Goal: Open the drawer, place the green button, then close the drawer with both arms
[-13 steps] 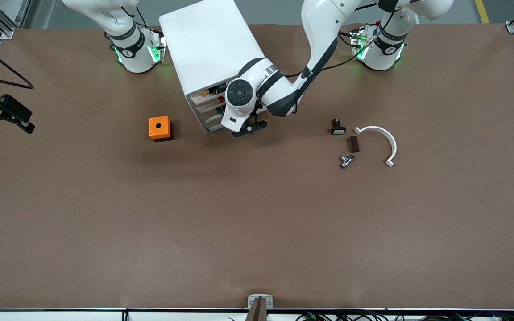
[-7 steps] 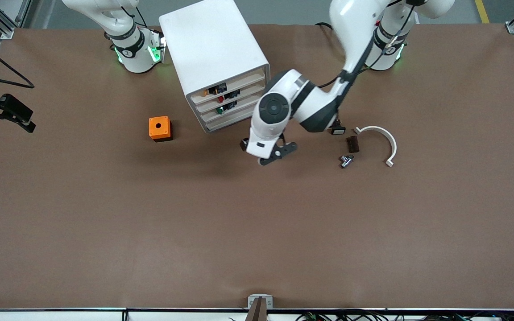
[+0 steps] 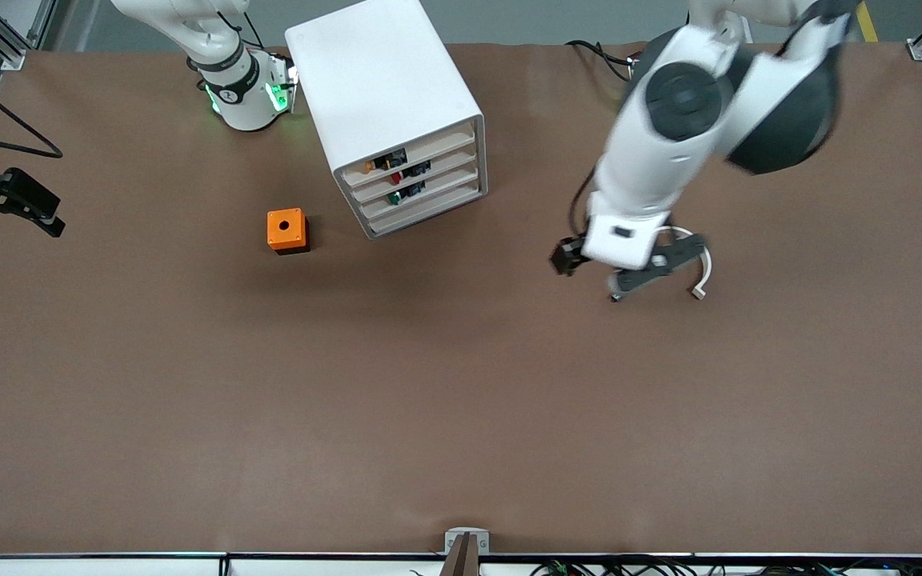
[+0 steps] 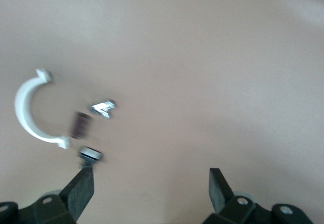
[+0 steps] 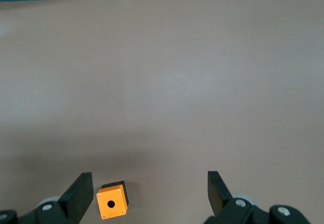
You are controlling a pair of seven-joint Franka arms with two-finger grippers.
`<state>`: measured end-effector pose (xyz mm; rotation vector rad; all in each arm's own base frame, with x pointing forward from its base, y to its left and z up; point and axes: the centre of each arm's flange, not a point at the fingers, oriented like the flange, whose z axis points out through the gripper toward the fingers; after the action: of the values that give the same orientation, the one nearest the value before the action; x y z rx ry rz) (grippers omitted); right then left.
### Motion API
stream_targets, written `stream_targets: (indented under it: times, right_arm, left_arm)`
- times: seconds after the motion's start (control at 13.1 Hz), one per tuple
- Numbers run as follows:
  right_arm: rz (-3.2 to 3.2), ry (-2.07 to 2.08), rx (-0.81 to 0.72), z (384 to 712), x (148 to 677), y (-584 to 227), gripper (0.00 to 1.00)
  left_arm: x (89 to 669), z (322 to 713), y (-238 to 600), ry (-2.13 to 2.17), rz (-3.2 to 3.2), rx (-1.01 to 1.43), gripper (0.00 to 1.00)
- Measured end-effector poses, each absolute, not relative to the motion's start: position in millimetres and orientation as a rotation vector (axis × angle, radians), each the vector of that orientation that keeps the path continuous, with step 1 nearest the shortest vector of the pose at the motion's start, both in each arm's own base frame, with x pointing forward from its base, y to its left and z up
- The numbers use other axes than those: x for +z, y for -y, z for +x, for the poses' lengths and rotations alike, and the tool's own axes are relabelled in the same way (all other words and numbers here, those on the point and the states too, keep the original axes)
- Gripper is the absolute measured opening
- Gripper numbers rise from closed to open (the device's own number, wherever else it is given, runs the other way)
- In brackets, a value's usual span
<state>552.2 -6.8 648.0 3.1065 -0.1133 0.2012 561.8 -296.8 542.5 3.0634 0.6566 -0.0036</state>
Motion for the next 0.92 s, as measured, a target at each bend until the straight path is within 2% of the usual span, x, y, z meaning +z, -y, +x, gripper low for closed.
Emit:
stream_targets:
  times: [0.38,0.92]
  right_arm:
    - [3.107,0.112,0.2,552.3,647.5,6.4,1.0]
    - [3.107,0.114,0.198,552.1,647.3,6.7,1.0]
  left_arm:
    - [629.7,549.9,157.2,-0.426,3.108,-0.007,1.0]
    - [652.1,532.2,77.6,-0.211,3.133,-0.036,1.0]
